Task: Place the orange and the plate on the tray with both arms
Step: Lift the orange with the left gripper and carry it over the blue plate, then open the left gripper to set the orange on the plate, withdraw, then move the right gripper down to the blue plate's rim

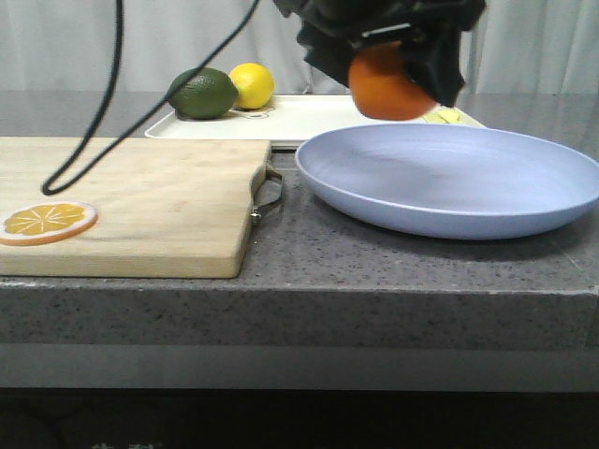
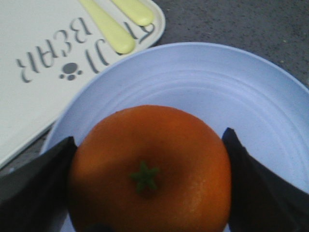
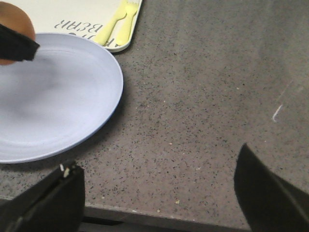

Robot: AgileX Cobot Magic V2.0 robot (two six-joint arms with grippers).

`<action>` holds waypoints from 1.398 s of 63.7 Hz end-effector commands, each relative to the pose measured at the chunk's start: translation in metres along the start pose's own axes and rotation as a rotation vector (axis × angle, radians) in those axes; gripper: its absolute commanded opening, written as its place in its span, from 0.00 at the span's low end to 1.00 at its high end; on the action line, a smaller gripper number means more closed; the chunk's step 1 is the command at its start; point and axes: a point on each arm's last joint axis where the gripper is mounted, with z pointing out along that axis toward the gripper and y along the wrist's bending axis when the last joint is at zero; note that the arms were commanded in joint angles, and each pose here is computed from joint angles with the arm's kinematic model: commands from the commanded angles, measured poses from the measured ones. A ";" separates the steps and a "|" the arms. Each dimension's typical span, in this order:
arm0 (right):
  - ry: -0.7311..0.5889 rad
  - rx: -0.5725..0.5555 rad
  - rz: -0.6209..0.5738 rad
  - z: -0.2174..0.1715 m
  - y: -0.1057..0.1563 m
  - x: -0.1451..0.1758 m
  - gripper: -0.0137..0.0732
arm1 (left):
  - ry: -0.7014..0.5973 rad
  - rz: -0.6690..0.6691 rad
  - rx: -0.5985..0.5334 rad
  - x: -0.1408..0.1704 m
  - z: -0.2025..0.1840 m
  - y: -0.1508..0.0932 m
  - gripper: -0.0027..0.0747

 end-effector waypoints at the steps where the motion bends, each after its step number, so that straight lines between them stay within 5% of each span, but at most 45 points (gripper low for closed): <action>1: -0.087 0.012 -0.011 -0.004 -0.001 -0.016 0.89 | -0.129 0.015 0.022 -0.023 -0.021 -0.014 0.53; 11: -0.087 0.012 -0.011 -0.004 -0.001 -0.016 0.89 | -0.083 0.052 0.029 -0.014 0.001 -0.026 0.56; 26: -0.087 0.012 -0.011 -0.004 -0.001 -0.016 0.89 | -0.072 0.068 0.039 -0.012 0.004 -0.034 0.89; 39: -0.085 0.012 -0.011 -0.004 -0.001 -0.016 0.89 | -0.090 0.049 0.048 -0.018 -0.014 -0.034 0.89; 58: -0.068 0.011 -0.011 -0.003 -0.001 -0.014 0.89 | -0.174 0.044 0.051 -0.029 -0.114 -0.031 0.89; 89: 0.150 -0.050 0.063 0.040 0.002 -0.030 0.89 | -0.208 -0.089 -0.071 0.089 -0.217 0.010 0.89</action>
